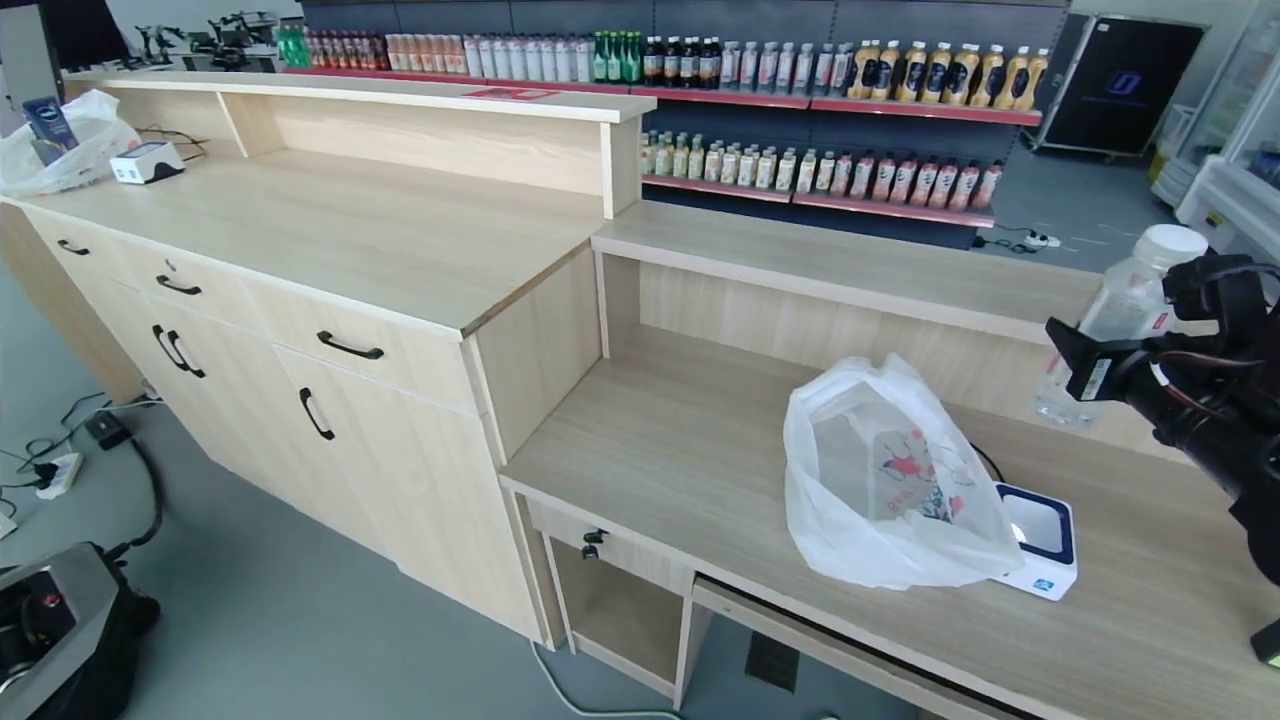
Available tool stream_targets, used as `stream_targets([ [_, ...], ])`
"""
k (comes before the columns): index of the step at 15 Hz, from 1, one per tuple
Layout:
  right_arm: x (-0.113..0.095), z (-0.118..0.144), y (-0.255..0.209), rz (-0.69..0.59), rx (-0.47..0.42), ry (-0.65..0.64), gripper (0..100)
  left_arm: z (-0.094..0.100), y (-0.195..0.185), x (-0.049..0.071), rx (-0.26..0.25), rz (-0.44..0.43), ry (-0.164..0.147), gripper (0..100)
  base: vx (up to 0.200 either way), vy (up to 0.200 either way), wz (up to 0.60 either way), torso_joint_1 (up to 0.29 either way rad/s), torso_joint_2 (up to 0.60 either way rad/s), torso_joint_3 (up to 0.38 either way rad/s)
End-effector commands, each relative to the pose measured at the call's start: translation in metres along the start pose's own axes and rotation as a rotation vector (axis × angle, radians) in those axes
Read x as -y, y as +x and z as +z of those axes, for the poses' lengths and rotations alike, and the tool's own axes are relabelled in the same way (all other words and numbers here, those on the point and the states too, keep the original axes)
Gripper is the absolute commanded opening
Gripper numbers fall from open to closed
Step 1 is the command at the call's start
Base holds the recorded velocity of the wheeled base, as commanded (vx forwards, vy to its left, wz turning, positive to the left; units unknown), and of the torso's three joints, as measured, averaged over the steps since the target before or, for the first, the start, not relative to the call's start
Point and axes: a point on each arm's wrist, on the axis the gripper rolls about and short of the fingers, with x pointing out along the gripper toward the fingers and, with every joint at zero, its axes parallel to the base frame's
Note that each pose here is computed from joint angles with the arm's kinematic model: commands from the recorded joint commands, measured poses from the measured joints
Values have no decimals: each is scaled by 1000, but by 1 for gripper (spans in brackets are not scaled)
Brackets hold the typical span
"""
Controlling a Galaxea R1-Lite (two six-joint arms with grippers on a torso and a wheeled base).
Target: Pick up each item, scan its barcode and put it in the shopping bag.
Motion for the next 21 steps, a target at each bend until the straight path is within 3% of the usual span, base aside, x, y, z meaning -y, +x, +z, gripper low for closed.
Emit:
stream_targets([
  [1, -3, -23, 13, 40, -72, 16, 0, 0, 0, 0, -1, 1, 0, 100, 0, 0, 0, 0, 0, 0],
  [3, -11, -51, 24, 64, -140, 24, 0, 0, 0, 0, -1, 1, -1, 100, 0, 0, 0, 0, 0, 0],
  [7, -30, -98, 53, 115, -191, 27, 0, 0, 0, 0, -1, 1, 0, 100, 0, 0, 0, 0, 0, 0],
  [14, -63, -153, 93, 305, -100, -53, 0, 0, 0, 0, 1, 1, 0, 100, 0, 0, 0, 0, 0, 0],
  [21, -68, -170, 140, 338, 14, -58, 0, 0, 0, 0, 1, 1, 0, 100, 0, 0, 0, 0, 0, 0],
])
